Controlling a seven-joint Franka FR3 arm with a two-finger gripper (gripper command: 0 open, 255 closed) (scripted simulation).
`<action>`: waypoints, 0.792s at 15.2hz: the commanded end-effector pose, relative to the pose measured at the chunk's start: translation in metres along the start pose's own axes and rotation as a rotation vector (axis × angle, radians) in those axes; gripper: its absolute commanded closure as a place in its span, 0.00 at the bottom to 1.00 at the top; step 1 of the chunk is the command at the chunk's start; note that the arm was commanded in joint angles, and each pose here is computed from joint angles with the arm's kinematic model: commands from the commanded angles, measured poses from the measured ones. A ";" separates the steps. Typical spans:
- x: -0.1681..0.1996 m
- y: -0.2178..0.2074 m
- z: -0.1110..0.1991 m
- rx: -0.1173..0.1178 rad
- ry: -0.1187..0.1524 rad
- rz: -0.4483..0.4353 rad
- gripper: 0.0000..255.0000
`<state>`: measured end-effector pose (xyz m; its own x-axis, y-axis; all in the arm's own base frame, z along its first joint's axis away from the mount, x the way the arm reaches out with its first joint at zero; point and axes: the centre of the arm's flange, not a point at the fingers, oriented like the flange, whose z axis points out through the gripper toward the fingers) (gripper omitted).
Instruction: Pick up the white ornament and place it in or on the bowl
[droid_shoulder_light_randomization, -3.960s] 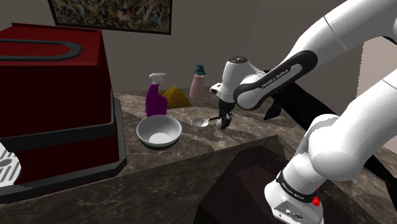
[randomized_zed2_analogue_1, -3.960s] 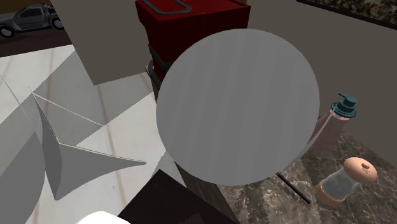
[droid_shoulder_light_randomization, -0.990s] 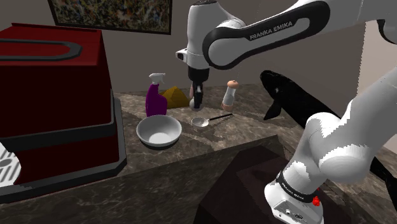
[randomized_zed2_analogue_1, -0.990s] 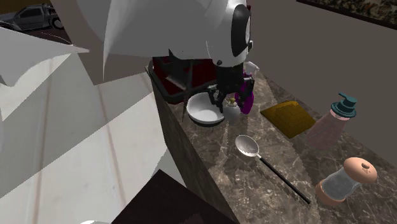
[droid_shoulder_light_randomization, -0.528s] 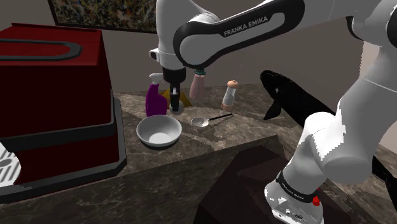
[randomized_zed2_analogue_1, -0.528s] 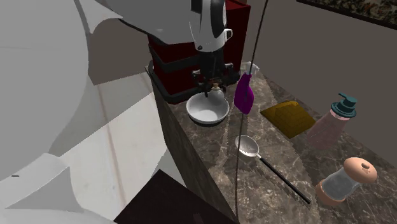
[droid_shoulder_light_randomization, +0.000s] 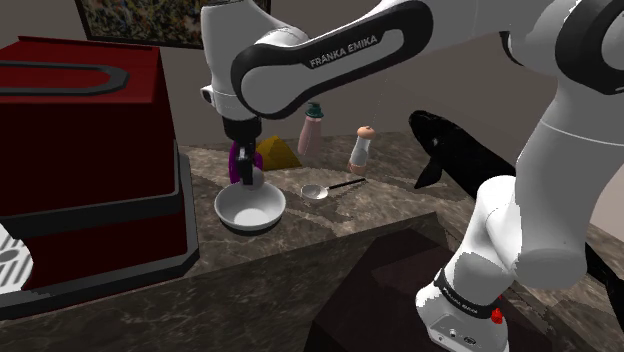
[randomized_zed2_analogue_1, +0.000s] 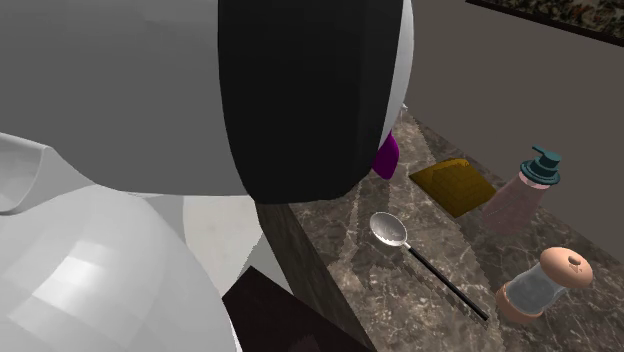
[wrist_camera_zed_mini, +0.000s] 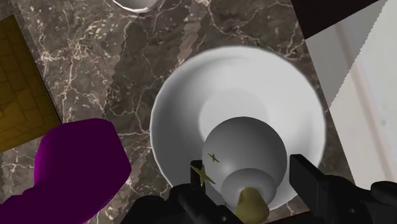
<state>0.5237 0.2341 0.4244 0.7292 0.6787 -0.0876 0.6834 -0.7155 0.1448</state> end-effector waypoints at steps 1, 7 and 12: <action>0.001 -0.001 0.010 0.000 0.000 0.000 1.00; 0.004 -0.006 0.041 0.000 0.000 0.000 1.00; 0.005 -0.007 0.051 0.000 0.000 0.000 1.00</action>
<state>0.5235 0.2346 0.3733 0.7295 0.6784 -0.0876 0.6831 -0.7158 0.1448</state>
